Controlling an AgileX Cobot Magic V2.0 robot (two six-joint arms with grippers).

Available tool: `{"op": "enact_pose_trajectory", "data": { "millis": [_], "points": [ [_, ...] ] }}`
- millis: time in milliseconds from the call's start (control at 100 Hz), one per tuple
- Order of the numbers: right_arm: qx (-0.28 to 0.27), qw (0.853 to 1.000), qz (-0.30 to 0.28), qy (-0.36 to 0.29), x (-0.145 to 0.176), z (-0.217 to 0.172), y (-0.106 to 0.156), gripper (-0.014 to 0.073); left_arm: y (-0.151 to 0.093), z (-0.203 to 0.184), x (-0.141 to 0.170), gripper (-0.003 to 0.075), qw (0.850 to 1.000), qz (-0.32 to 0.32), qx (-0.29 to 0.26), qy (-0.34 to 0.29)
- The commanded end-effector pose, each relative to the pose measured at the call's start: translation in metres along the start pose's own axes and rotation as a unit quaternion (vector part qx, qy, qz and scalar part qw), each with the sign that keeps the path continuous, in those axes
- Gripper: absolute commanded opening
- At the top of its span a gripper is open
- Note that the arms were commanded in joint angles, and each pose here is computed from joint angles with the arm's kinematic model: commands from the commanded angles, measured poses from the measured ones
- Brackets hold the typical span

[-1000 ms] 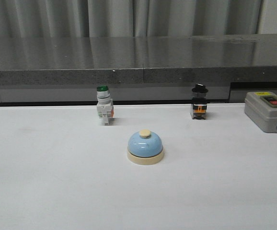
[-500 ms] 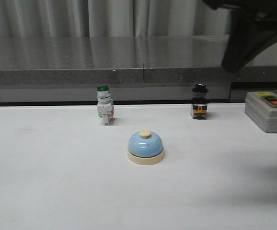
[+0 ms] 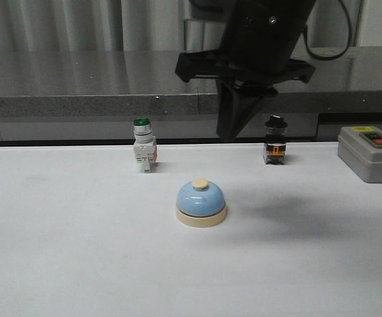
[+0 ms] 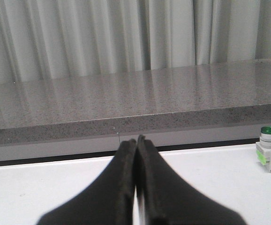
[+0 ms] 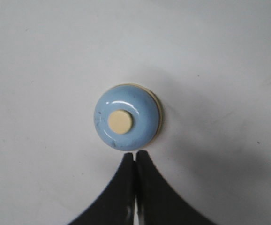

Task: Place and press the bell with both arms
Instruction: 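Move the closed right gripper above the bell's tan button, then press down on the bell button with the right gripper tips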

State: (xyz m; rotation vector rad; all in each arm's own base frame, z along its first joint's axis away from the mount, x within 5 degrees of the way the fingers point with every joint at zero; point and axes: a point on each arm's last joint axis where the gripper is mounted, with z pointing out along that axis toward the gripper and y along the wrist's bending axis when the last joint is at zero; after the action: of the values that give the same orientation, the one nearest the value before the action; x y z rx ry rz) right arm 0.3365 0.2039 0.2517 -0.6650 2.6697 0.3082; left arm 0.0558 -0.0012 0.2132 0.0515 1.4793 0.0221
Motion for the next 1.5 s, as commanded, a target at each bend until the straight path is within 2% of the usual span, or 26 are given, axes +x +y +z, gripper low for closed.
{"op": "enact_pose_trajectory", "data": {
  "millis": [0, 250, 820, 1110, 1290, 1490],
  "points": [
    [-0.011, 0.999, -0.009, -0.034, -0.015, -0.014, 0.008, -0.0060, 0.000, -0.002, 0.006, -0.0020, 1.000, -0.007, -0.004, -0.030],
    [-0.018, 1.000, -0.016, -0.008, -0.020, 0.011, 0.016, -0.0060, 0.000, -0.002, 0.006, -0.0020, 1.000, -0.007, -0.004, -0.030],
    [-0.020, 1.000, -0.011, 0.004, -0.020, 0.024, 0.015, -0.0060, 0.000, -0.002, 0.006, -0.0020, 1.000, -0.007, -0.004, -0.030],
    [-0.019, 0.999, -0.008, 0.038, -0.014, 0.047, 0.013, -0.0060, 0.000, -0.002, 0.006, -0.0020, 1.000, -0.007, -0.004, -0.030],
    [-0.020, 0.999, -0.009, 0.029, -0.017, 0.039, 0.014, -0.0060, 0.000, -0.002, 0.006, -0.0020, 1.000, -0.007, -0.004, -0.030],
    [-0.019, 1.000, -0.019, -0.001, -0.027, 0.005, 0.017, -0.0060, 0.000, -0.002, 0.006, -0.0020, 1.000, -0.007, -0.004, -0.030]
  ]
}}
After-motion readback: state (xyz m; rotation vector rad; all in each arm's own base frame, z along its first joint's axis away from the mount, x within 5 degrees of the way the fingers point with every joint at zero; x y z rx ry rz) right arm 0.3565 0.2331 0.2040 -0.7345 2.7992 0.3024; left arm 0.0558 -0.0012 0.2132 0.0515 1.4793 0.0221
